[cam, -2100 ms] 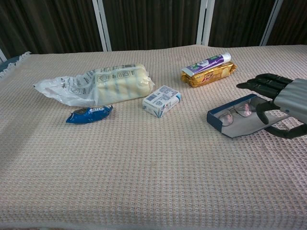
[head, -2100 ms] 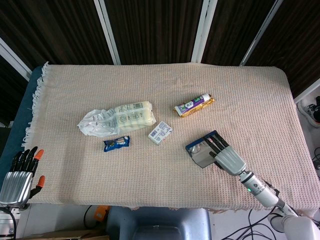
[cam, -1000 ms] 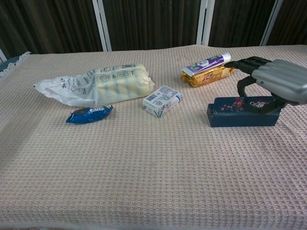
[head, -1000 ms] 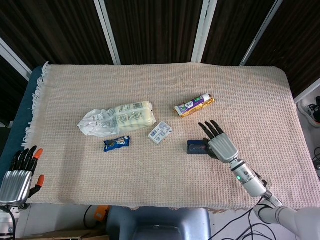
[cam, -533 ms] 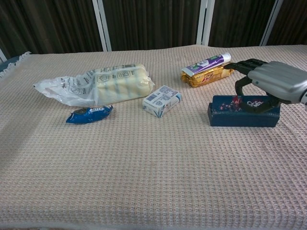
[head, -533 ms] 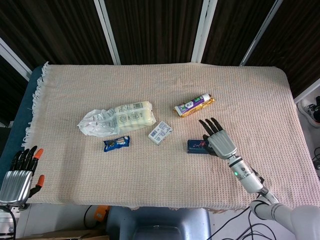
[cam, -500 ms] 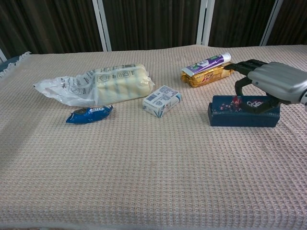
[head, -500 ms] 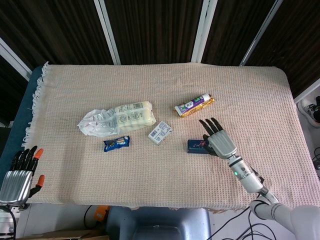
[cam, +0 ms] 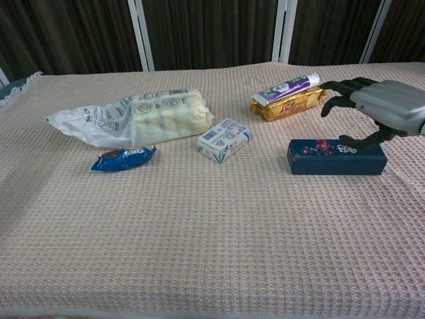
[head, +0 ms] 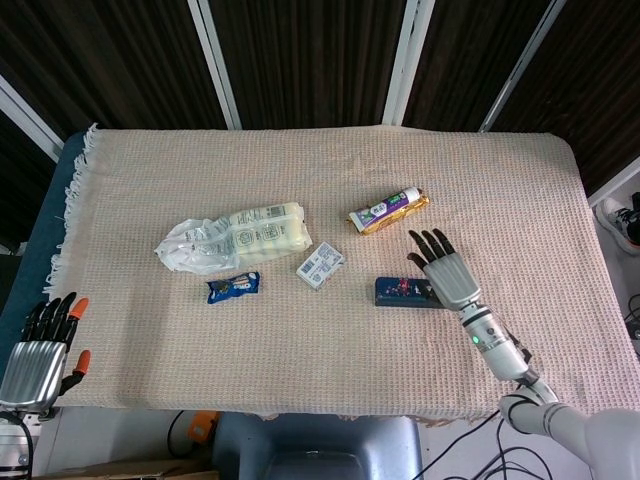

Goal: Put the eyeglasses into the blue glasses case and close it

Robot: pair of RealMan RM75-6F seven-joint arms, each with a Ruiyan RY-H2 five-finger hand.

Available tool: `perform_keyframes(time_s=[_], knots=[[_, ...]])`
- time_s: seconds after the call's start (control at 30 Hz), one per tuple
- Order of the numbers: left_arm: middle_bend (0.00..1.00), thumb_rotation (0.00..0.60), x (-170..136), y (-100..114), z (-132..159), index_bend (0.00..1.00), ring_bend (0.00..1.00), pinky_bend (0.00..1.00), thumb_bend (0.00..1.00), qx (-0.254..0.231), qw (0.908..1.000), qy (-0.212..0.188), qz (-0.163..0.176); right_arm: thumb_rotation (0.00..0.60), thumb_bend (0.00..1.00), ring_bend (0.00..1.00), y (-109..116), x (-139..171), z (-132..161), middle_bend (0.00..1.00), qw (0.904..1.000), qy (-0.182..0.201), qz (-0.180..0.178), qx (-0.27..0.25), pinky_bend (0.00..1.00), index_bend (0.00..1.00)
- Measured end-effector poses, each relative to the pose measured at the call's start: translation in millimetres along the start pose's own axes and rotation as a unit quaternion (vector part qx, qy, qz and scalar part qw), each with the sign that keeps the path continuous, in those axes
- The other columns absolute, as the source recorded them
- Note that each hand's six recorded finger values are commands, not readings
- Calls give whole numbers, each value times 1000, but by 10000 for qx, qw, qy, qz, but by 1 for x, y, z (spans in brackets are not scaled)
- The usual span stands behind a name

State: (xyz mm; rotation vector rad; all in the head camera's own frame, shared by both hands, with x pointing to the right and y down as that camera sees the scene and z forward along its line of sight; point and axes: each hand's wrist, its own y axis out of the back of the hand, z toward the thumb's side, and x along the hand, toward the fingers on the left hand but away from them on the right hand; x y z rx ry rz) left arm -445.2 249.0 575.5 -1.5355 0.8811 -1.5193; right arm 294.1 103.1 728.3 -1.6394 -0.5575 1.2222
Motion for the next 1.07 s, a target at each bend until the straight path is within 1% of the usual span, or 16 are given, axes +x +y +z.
perform_keyframes(time_s=[0.1,0.17,0.2,0.23,0.3,0.4,0.5,0.57,0.67,0.73,0.77,0.83,0.93,1.07], knots=[[3,600,0,1,0,0,33,69,408,-11,10000,-8,22,600,477,0,5,2,-3,63,9999,-45,-108,-32,0,362],[2,600,-1,2,0,0,33,68,408,-31,10000,-18,47,600,437,0,10,8,-5,51,9997,-84,-226,-70,0,311],[2,600,-1,3,0,0,33,69,408,-44,10000,-24,64,600,418,0,12,11,-6,40,9995,-99,-270,-97,0,268],[1,600,-1,4,0,0,33,69,409,-60,9999,-33,91,600,405,0,15,16,-7,28,9993,-115,-327,-146,0,225],[0,600,-1,5,-1,0,26,69,410,-83,9999,-54,138,600,389,0,21,27,-8,12,9988,-131,-411,-241,0,174],[0,600,-2,7,0,0,4,68,408,-102,9997,-112,214,600,373,0,33,53,-9,4,9975,-194,-511,-445,0,145],[0,600,-3,8,2,0,0,68,408,-104,9994,-182,269,600,348,0,43,89,-13,3,9967,-339,-464,-581,0,104],[0,600,-5,7,3,0,0,67,408,-86,9994,-212,266,600,331,0,50,121,-18,1,9966,-513,-332,-549,0,76],[0,600,-5,5,5,0,0,67,406,-33,9994,-226,260,600,293,0,56,173,-31,0,9954,-896,-76,-339,0,38],[0,600,-4,4,6,0,0,67,397,61,9993,-216,284,600,288,0,58,203,-39,0,9923,-1198,10,-305,0,19],[0,600,-4,3,7,0,0,67,394,110,9993,-212,295,600,286,0,59,211,-40,0,9912,-1283,13,-313,0,10],[0,600,-4,1,10,0,0,66,391,204,9991,-219,292,600,285,0,63,219,-42,0,9905,-1341,-11,-306,0,6],[0,600,-4,-2,12,0,0,66,390,203,9992,-244,248,600,284,0,71,227,-46,0,9888,-1445,-126,-361,0,6],[0,600,-4,-4,15,0,0,67,389,228,9992,-297,166,600,284,0,76,228,-50,0,9877,-1490,-219,-414,0,13]])
